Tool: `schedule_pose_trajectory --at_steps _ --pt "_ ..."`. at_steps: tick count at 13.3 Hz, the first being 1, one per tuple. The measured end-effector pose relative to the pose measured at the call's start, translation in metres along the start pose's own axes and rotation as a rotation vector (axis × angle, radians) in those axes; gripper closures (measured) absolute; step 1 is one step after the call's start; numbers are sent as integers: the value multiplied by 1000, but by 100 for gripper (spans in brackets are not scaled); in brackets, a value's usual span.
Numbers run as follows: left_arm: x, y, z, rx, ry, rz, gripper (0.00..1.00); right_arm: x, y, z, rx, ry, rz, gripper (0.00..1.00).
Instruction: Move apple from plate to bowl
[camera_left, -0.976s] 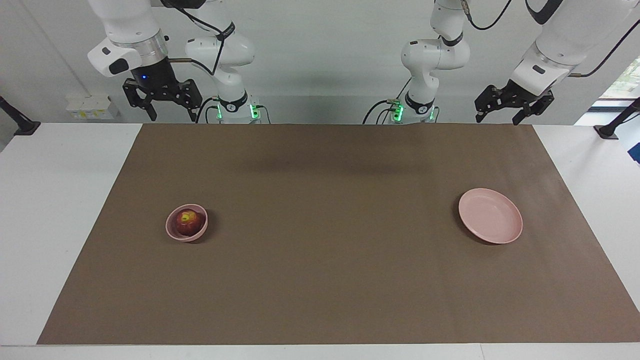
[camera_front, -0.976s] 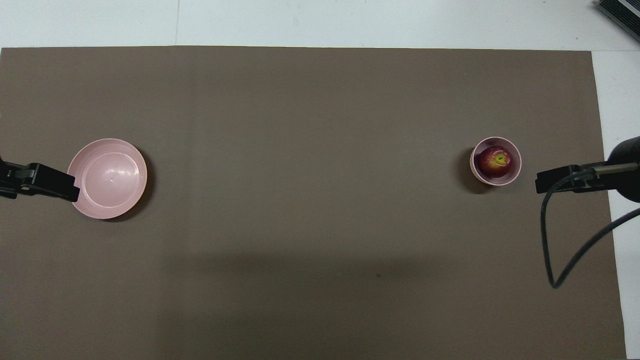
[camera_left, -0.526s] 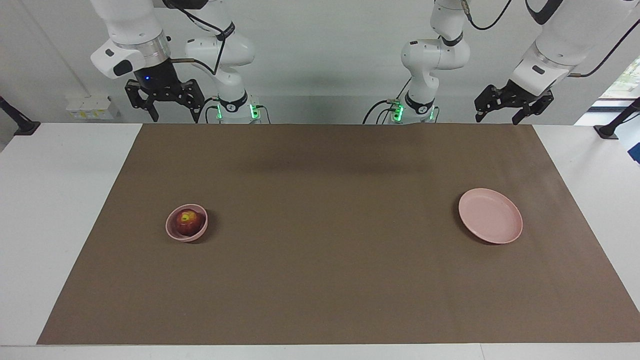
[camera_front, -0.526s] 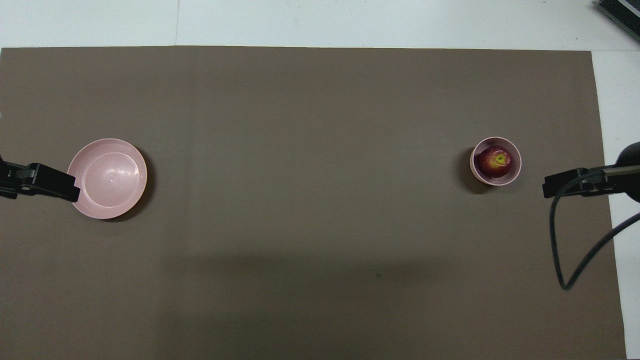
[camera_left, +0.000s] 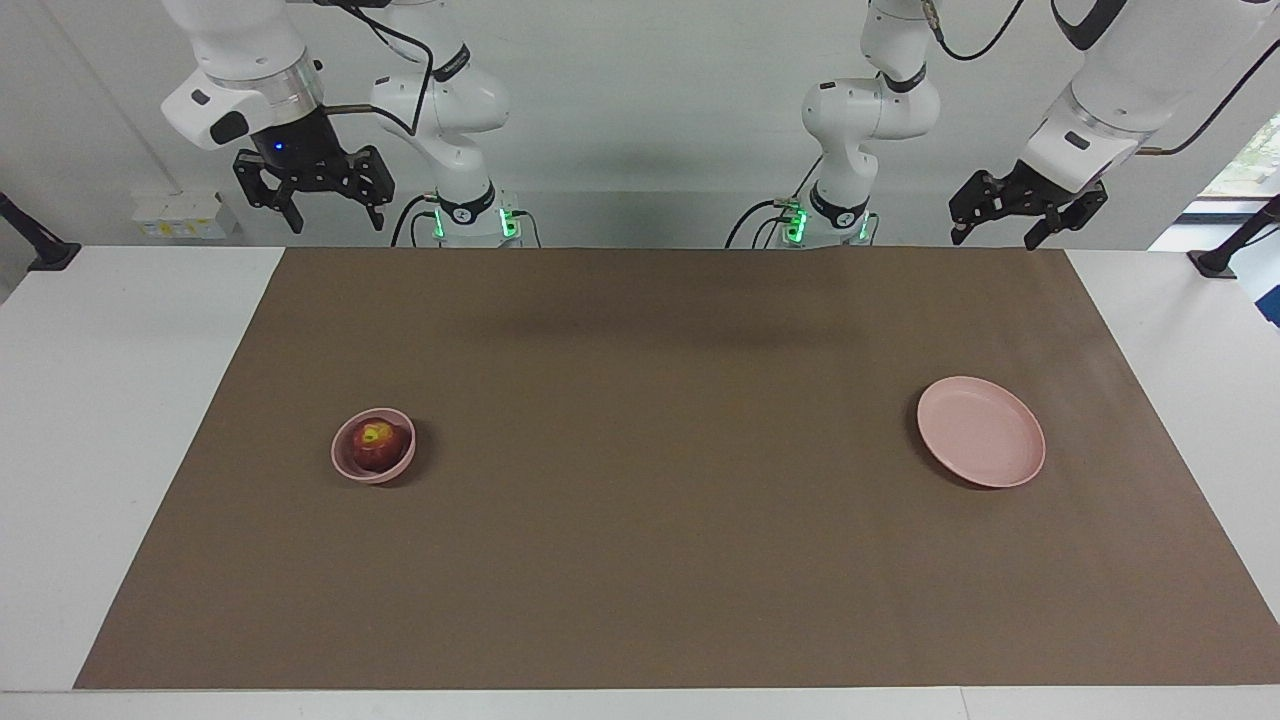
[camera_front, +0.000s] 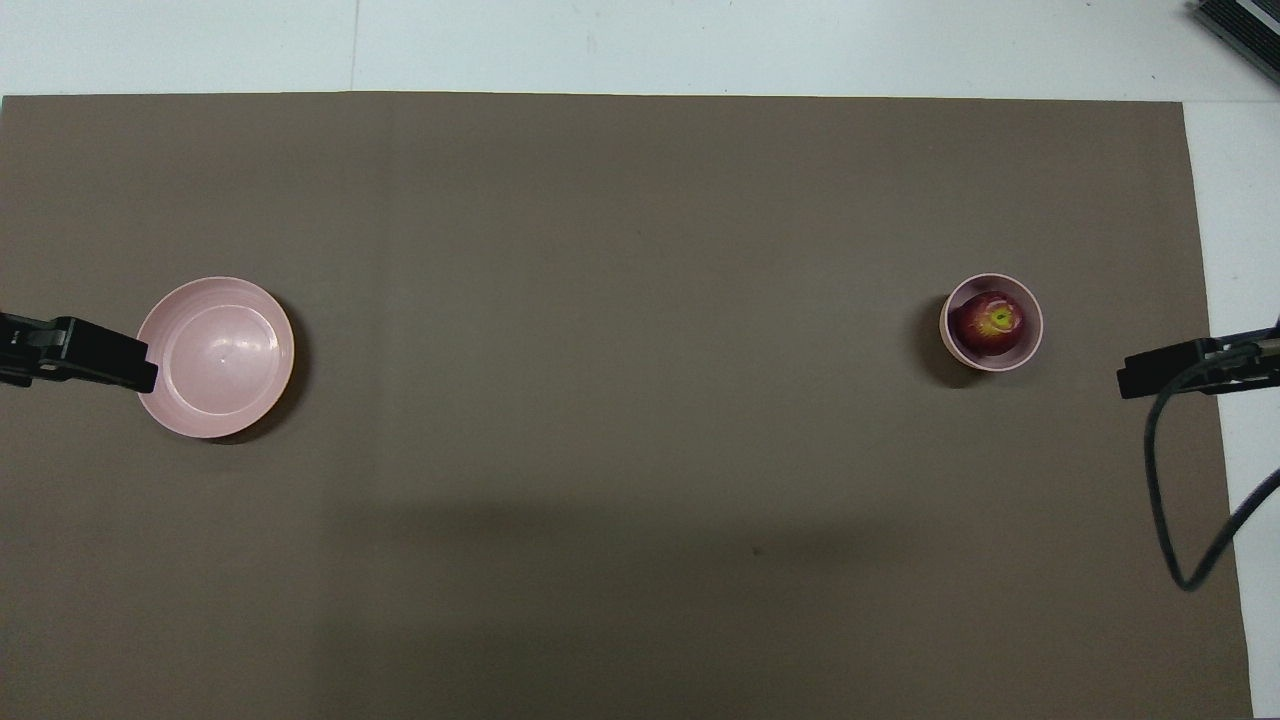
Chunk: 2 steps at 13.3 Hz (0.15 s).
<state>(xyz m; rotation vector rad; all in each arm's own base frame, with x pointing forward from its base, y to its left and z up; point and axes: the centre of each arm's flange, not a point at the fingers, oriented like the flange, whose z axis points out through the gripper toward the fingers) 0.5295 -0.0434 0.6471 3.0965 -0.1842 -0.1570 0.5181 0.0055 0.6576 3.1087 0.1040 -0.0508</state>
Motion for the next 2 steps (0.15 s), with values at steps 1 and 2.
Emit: schedule_pose_trajectory --at_steps 1,2 --pt "0 0 -1 0 4 0 0 1 0 0 0 3 0 0" --pt "0 0 -1 0 6 0 0 1 0 1 0 2 0 0"
